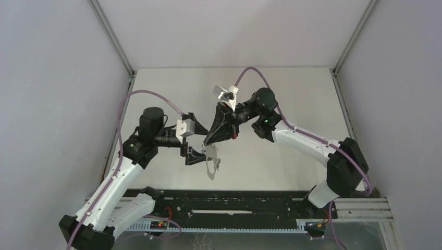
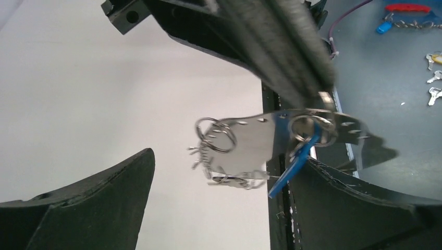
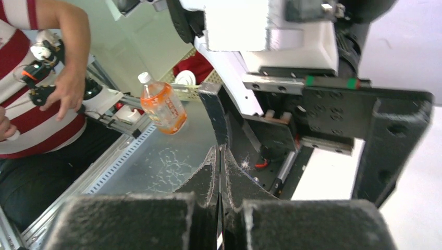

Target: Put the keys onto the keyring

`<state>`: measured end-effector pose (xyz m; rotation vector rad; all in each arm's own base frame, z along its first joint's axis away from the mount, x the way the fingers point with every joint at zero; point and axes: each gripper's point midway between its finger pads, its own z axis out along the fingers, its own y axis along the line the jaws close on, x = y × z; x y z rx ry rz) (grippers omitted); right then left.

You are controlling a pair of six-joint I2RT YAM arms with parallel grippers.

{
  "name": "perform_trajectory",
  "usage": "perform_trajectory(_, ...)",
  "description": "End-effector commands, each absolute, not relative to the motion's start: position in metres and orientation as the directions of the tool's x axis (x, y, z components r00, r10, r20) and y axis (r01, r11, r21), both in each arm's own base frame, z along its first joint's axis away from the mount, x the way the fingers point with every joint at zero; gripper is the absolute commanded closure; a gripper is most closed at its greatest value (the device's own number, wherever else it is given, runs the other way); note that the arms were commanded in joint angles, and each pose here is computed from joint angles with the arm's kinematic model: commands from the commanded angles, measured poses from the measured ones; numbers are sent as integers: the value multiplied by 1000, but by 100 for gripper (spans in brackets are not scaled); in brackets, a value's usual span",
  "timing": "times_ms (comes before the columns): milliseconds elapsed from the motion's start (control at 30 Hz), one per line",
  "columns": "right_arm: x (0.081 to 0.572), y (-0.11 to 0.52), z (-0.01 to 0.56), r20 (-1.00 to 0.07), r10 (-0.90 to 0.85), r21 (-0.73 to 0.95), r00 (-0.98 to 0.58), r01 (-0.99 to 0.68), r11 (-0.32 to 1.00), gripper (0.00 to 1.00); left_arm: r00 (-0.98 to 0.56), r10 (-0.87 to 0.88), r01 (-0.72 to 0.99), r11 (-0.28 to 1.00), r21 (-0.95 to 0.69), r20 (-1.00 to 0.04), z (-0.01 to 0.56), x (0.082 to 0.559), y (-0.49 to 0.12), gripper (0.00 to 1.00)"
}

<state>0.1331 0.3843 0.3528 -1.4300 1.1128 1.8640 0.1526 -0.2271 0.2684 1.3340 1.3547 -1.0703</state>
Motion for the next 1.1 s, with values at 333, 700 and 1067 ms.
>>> perform_trajectory(333, 101, 377, 387, -971, -48, 203, -235, -698, -686, 100, -39, 143, 997, -57, -47, -989, 275, 131, -231, 0)
perform_trajectory(700, 117, 378, 384, -964, -89, 243, -249, -704, -668, 100, -58, 139, 979, -186, -84, -989, 278, 99, -233, 44)
perform_trajectory(1067, 141, 373, 376, -938, -216, 346, -272, -688, -637, 84, -13, 186, 990, -135, -39, -982, 270, 107, -228, 100)
